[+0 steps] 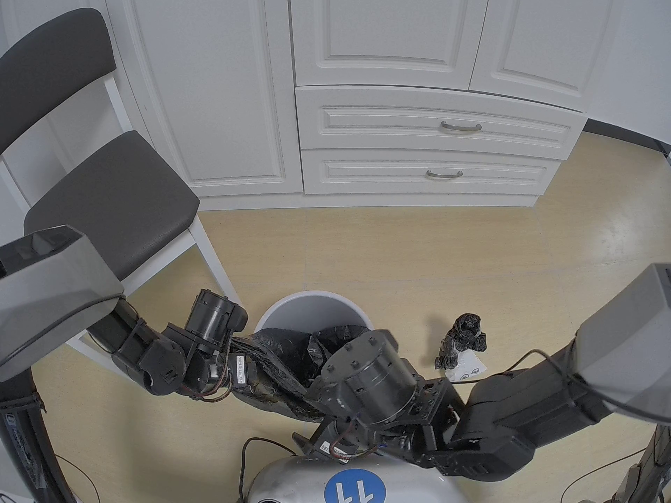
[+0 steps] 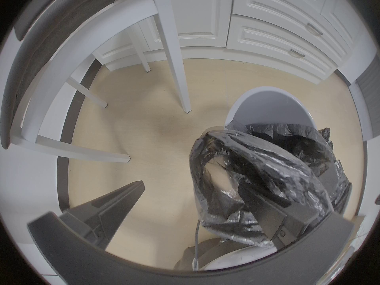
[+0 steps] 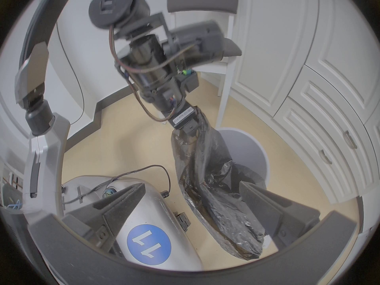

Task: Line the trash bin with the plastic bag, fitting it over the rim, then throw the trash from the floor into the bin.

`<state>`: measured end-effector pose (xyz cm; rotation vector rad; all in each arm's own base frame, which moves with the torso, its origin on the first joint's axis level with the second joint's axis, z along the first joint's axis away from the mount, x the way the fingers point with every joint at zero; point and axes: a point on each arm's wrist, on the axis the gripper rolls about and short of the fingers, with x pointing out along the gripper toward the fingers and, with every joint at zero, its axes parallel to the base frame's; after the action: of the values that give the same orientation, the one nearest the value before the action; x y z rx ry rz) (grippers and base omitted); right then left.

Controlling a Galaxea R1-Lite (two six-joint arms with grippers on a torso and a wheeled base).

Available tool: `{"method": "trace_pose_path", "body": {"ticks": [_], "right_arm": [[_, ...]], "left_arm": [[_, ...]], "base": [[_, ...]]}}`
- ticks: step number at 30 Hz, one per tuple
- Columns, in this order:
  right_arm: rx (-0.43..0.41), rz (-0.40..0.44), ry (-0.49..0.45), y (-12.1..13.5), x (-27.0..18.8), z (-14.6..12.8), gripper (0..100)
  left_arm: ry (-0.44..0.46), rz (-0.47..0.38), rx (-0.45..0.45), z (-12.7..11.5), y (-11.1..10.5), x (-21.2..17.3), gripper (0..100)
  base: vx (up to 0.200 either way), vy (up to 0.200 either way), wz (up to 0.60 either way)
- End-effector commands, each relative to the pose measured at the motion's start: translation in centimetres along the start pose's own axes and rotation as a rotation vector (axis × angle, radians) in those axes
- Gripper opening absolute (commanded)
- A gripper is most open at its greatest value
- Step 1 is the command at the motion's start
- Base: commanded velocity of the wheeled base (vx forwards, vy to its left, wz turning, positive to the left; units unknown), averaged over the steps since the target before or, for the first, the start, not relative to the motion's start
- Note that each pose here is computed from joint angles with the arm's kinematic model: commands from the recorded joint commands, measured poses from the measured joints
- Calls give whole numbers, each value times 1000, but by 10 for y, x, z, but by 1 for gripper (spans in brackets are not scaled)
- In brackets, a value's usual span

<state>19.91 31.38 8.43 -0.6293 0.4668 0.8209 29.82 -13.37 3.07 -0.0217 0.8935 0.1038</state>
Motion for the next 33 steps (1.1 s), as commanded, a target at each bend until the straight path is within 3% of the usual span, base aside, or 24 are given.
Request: {"method": "trace_pose_path", "body": {"ticks": [1, 20, 21, 27, 30, 33], "right_arm": [[-27, 13, 48, 10, 25, -9, 100], [13, -71, 101, -14, 84, -21, 100], [13, -71, 103, -15, 85, -21, 0], [31, -92, 85, -24, 90, -17, 0], [63, -133, 60, -42, 99, -11, 0], [96, -256, 56, -63, 119, -7, 0]], "left_arm": [[-23, -12, 19, 1, 7, -18, 100], [-46, -85, 78, -2, 17, -49, 100], [-46, -85, 78, -2, 17, -49, 100], [-46, -86, 79, -2, 17, -49, 100], [-43, -82, 77, -2, 17, -48, 100], [-45, -83, 77, -2, 16, -48, 100]], "base": [[0, 0, 0], [0, 0, 0], [0, 0, 0], [0, 0, 0], [0, 0, 0], [0, 0, 0]]}}
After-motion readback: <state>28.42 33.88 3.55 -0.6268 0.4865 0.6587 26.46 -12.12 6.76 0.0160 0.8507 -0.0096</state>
